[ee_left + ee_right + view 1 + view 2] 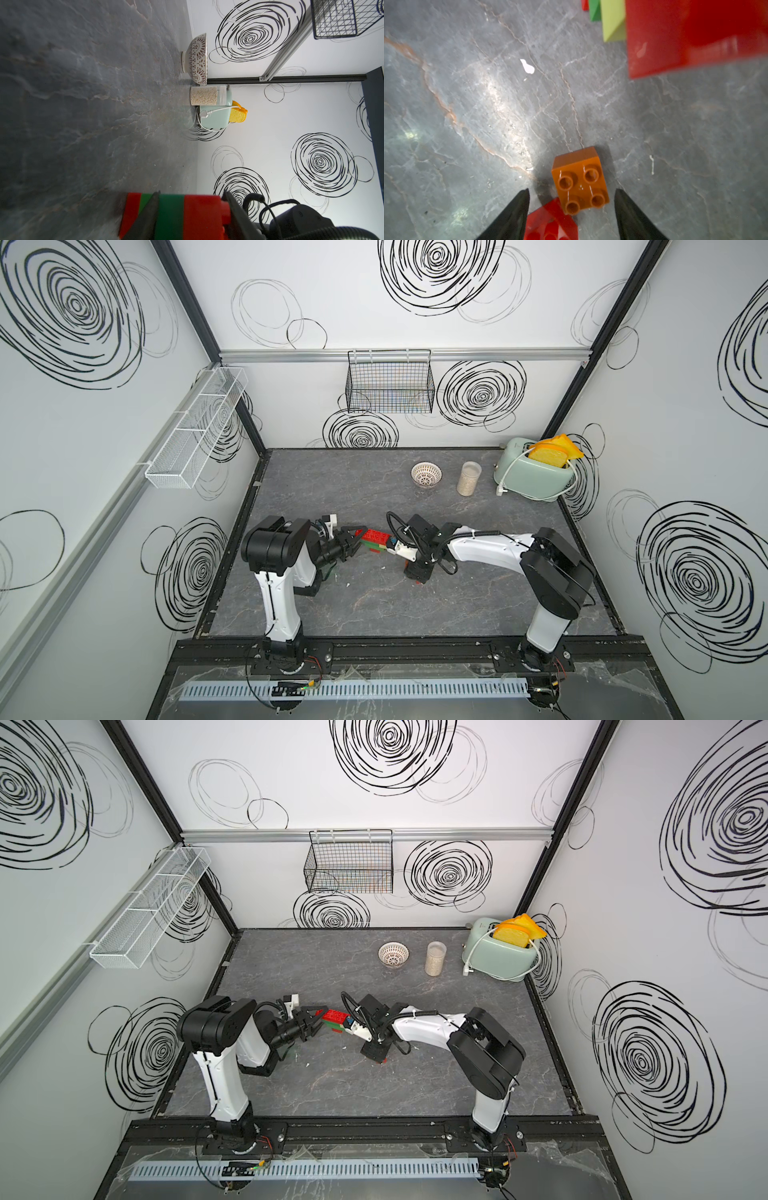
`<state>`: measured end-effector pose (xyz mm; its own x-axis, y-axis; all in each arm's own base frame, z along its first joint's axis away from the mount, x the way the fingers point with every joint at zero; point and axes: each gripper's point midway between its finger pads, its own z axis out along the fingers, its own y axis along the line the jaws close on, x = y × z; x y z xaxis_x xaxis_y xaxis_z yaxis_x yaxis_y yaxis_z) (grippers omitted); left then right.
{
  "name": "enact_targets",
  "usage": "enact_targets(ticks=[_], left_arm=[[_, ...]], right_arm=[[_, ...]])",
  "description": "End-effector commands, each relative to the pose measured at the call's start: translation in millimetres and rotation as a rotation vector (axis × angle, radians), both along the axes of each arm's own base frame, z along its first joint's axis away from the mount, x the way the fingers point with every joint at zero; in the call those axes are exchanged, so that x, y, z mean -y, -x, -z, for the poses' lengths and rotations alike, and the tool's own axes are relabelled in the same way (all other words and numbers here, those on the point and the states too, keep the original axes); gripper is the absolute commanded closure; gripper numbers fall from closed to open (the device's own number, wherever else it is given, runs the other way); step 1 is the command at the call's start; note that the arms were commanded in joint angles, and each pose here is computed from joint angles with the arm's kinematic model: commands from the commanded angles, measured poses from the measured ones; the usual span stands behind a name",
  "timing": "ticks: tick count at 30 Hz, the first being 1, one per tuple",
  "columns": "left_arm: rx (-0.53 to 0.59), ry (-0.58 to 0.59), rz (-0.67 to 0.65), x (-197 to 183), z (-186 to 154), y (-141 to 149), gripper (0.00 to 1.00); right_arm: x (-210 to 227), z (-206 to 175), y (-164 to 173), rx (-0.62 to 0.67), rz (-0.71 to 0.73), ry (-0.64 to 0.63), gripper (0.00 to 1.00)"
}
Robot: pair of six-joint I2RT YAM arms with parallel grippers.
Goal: Assemble a heart with lego
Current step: Pick up the lego brick from the center of the board, then assemble the lego brick with the lego brick.
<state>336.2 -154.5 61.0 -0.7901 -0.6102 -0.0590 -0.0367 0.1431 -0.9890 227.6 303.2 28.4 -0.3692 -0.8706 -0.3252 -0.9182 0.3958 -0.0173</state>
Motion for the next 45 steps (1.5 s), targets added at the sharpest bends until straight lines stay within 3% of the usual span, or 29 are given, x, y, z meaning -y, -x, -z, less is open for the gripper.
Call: enact_targets(ticks=[1, 18, 31, 37, 45], left_arm=[[0.184, -0.022, -0.05, -8, -23, -5, 0.77], [0.195, -0.024, -0.022, 1, -24, -3, 0.78], [0.196, -0.023, 0.044, 29, -21, 7, 0.78], [0.211, -0.018, 0.069, 41, -27, 13, 0.78], [0.213, -0.014, 0.089, 50, -27, 16, 0.78]], right_arm=[[-8, -3, -3, 0.006, -0.016, -0.013, 0.4], [-8, -18, -4, 0.003, -0.022, -0.049, 0.78], [23, -84, -36, 0.086, 0.105, -0.123, 0.79], [8, -108, -47, 0.089, 0.103, -0.181, 0.79], [-12, -107, -55, 0.065, 0.101, -0.179, 0.78]])
